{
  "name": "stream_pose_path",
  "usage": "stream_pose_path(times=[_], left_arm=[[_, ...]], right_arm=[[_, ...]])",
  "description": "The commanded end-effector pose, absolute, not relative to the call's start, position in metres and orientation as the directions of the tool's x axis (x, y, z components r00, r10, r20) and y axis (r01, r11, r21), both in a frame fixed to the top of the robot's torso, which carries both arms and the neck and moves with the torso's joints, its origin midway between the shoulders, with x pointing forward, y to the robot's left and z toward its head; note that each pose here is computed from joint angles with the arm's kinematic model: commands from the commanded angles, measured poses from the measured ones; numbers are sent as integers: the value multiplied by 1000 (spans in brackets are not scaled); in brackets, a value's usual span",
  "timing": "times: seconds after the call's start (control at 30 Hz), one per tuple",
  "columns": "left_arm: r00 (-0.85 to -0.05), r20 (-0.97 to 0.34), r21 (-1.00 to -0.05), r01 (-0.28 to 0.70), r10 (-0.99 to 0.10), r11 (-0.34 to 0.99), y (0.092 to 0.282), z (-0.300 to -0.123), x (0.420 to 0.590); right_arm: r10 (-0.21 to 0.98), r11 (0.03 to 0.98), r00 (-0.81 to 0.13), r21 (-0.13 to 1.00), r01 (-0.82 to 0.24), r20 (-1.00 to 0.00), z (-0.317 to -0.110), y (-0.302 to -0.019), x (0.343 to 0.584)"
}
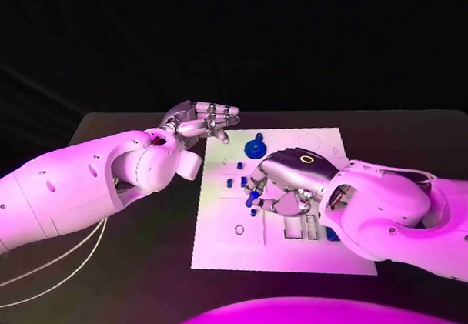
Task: Assemble the parts on the task board
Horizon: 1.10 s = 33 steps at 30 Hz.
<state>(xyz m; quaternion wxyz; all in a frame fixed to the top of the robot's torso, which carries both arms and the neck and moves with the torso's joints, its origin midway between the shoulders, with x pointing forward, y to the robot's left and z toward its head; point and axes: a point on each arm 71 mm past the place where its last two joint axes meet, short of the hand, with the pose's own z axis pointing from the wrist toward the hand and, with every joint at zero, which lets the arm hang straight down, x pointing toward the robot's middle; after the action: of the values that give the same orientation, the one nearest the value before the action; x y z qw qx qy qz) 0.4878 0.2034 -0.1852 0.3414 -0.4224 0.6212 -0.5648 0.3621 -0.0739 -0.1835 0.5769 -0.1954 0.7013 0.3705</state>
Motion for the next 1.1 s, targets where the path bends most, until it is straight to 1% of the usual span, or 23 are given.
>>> stream_pose_path(times=[0.03,0.33,0.5,0.83,1.1], left_arm=[[-421,62,-992,-126,-905,-9,199,-184,488],[-430,66,-991,-130,-901,-10,196,-184,488],[-431,66,-991,-131,-900,-10,195,-184,488],[-432,66,-991,-132,-899,-10,195,-184,488],[-431,66,-991,-134,-900,-9,197,-184,488]], right_arm=[[152,619,-277,310,-721,-949,-192,-65,358],[121,611,-335,336,-717,-934,-222,-52,354],[105,618,-350,337,-710,-931,-233,-50,356],[81,625,-366,333,-706,-927,-242,-48,357],[66,629,-353,314,-711,-933,-244,-49,357]])
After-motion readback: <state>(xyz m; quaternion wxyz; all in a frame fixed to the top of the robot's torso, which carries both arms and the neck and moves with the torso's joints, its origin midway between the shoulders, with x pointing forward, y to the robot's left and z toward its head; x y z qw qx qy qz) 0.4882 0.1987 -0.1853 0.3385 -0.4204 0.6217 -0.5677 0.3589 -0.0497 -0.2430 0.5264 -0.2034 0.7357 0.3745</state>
